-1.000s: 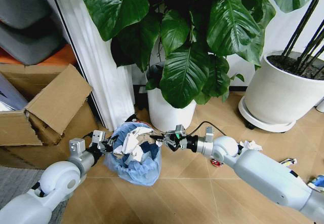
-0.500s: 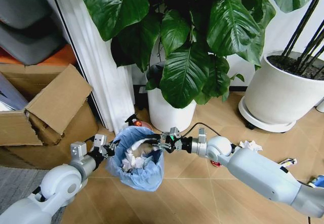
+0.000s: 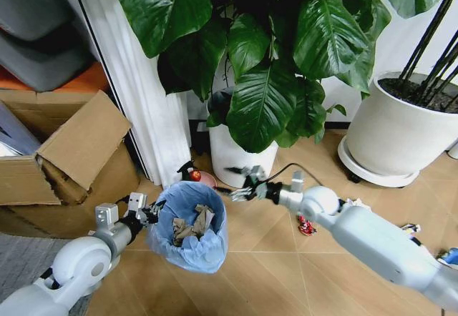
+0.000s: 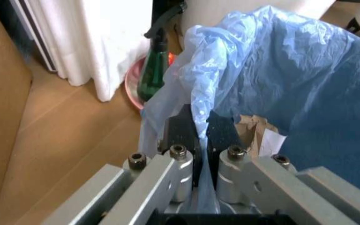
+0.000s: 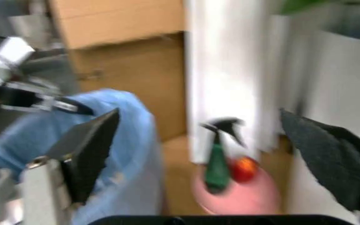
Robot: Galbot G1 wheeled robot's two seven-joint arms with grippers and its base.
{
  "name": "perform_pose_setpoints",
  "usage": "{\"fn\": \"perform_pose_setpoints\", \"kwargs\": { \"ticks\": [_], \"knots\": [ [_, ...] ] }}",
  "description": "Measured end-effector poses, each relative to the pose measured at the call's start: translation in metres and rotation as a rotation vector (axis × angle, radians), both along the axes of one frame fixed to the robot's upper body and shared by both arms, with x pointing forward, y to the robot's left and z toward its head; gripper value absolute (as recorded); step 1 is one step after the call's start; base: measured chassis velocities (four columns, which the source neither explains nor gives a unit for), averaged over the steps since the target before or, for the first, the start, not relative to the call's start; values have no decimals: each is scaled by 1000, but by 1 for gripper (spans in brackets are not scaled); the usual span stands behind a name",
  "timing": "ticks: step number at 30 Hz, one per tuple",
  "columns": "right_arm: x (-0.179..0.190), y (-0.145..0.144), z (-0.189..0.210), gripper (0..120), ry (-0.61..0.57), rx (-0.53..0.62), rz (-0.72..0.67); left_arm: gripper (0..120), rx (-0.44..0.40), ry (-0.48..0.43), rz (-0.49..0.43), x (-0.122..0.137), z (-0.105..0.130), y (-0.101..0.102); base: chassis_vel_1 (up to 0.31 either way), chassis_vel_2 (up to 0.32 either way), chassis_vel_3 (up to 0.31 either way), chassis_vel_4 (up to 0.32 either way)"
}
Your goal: Pick up the trash bin and place the garbage on the floor into it.
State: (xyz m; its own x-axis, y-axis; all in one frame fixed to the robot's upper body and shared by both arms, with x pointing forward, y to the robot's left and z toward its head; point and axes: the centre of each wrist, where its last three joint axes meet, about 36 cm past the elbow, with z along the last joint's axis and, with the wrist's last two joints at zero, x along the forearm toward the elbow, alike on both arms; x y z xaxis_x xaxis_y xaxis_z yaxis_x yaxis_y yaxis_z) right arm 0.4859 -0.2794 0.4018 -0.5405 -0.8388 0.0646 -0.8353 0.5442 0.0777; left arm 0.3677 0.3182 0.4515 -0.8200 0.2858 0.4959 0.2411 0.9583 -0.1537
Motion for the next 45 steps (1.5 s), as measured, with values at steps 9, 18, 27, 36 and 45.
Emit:
{"fn": "perform_pose_setpoints", "kwargs": {
  "ticks": [9, 18, 27, 36, 45],
  "knots": [
    [-90, -51, -28, 100, 93, -92, -304, 0, 10, -12, 20, 1, 4, 6, 0, 0, 0, 0],
    [-167, -91, -90, 100, 162, -191, -676, 0, 14, -16, 16, -4, 9, 6, 0, 0, 0, 0],
    [-164, -104, -142, 100, 289, -238, -881, 0, 19, -16, 16, -4, 10, 7, 0, 0, 0, 0],
    [-133, -90, -190, 100, 383, -258, -882, 0, 21, -9, 18, -4, 11, 9, 0, 0, 0, 0],
    [-104, -72, -222, 100, 434, -294, -883, 0, 24, -2, 28, -3, 11, 14, 0, 0, 0, 0]
  ]
}}
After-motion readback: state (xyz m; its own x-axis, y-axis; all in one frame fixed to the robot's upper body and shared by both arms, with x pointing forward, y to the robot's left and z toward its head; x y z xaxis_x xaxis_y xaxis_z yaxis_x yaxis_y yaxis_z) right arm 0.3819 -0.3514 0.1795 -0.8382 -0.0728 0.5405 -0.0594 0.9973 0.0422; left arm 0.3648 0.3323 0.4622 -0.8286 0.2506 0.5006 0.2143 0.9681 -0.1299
